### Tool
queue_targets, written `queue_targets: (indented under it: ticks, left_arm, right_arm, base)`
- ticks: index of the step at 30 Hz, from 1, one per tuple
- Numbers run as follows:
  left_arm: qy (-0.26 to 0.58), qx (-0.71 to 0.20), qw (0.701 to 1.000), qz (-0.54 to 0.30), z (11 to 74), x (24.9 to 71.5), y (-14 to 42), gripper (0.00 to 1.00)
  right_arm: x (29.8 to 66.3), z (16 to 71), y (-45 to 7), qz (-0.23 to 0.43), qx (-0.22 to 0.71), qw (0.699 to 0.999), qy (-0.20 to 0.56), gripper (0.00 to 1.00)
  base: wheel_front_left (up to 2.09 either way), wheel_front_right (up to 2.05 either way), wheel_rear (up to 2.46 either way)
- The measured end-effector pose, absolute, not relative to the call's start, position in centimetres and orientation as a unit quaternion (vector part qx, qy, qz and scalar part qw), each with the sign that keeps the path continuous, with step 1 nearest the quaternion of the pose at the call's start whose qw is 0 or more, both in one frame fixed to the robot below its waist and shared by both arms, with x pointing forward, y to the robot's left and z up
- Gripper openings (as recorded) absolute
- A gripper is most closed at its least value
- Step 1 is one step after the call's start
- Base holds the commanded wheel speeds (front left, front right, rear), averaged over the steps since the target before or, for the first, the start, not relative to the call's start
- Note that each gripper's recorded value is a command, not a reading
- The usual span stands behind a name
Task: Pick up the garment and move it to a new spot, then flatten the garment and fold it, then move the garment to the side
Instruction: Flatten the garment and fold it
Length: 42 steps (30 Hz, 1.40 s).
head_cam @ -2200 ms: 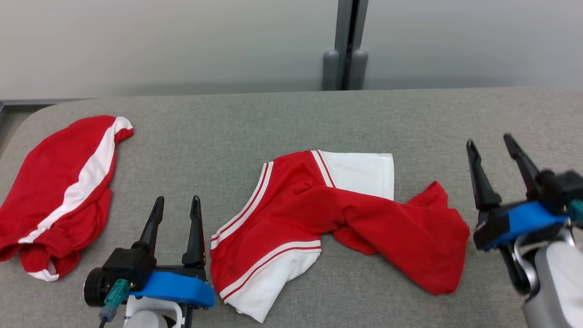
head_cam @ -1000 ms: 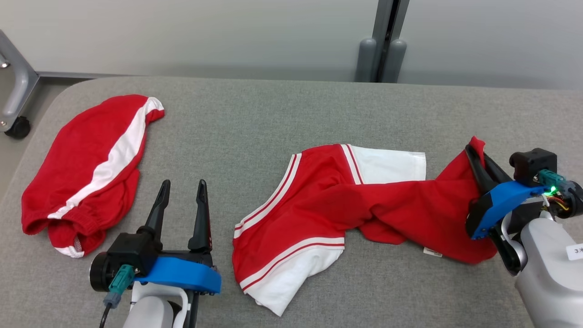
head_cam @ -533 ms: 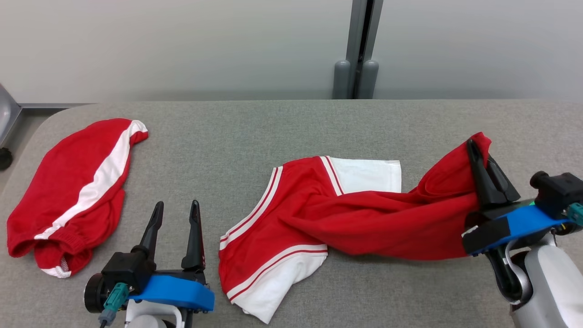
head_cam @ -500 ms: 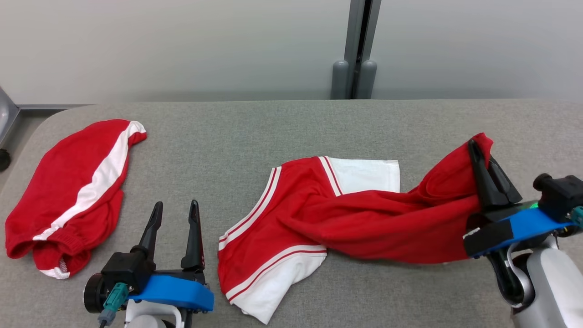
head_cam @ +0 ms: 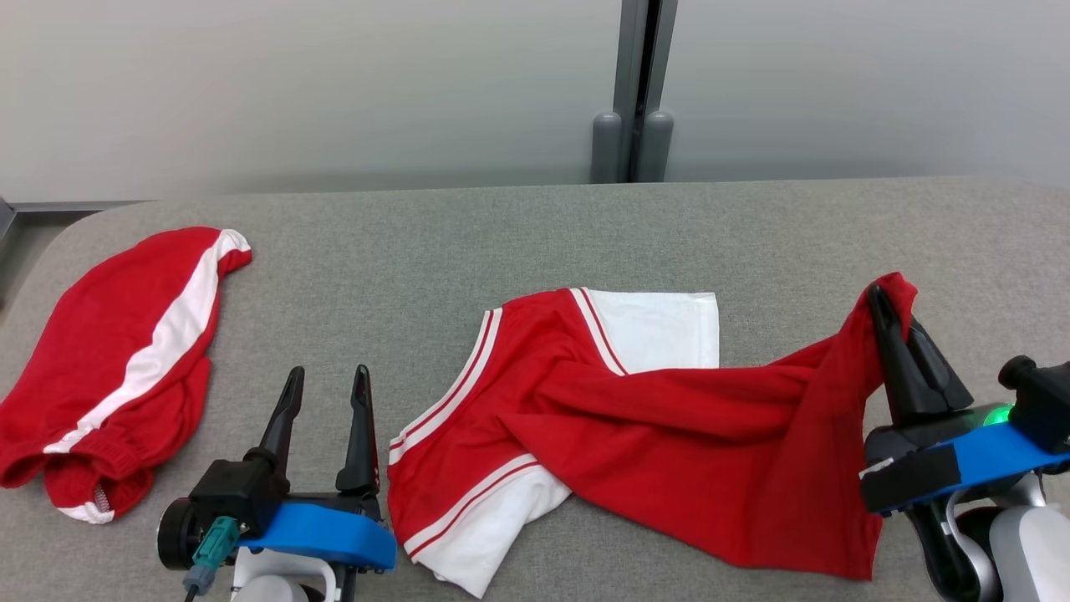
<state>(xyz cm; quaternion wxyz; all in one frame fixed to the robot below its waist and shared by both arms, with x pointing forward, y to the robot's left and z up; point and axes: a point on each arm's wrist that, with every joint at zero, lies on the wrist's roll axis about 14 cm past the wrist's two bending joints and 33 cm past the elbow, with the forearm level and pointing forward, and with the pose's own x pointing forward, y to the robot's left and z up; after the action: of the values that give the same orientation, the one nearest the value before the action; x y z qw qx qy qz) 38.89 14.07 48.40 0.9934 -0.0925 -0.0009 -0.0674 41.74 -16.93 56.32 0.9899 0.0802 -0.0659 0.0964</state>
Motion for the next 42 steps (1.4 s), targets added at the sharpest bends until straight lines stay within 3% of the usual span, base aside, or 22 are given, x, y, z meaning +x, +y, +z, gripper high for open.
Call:
queue_targets:
  ticks: [6,18,35,36,37,42]
  left_arm:
    - [0.002,-0.093,0.993,-0.069,48.2,39.4,14.0,1.00]
    - [0.003,-0.094,0.994,-0.061,47.9,41.1,14.6,1.00]
    - [0.025,-0.091,0.995,-0.030,46.0,42.8,16.5,1.00]
    - [0.026,-0.090,0.995,-0.028,45.9,42.9,16.6,1.00]
    - [0.028,-0.090,0.995,-0.027,45.8,42.9,16.7,1.00]
    - [0.030,-0.089,0.995,-0.024,45.6,42.9,16.7,1.00]
  right_arm:
    - [43.8,58.1,-16.8,0.103,0.057,0.989,-0.093,0.00]
    - [52.1,61.4,-14.9,0.132,0.006,0.983,-0.129,0.00]
    - [62.7,52.9,-14.4,0.116,-0.043,0.992,-0.013,0.00]
    - [62.9,52.1,-14.3,0.115,-0.046,0.992,-0.002,0.34]
    - [63.0,51.2,-14.3,0.114,-0.049,0.992,0.012,1.00]
    - [62.5,48.6,-14.8,0.108,-0.055,0.991,0.049,1.00]
  base:
    - [0.00,0.00,0.00]
    - [0.00,0.00,0.00]
    - [0.00,0.00,0.00]
    - [0.00,0.00,0.00]
    - [0.00,0.00,0.00]
    - [0.00,0.00,0.00]
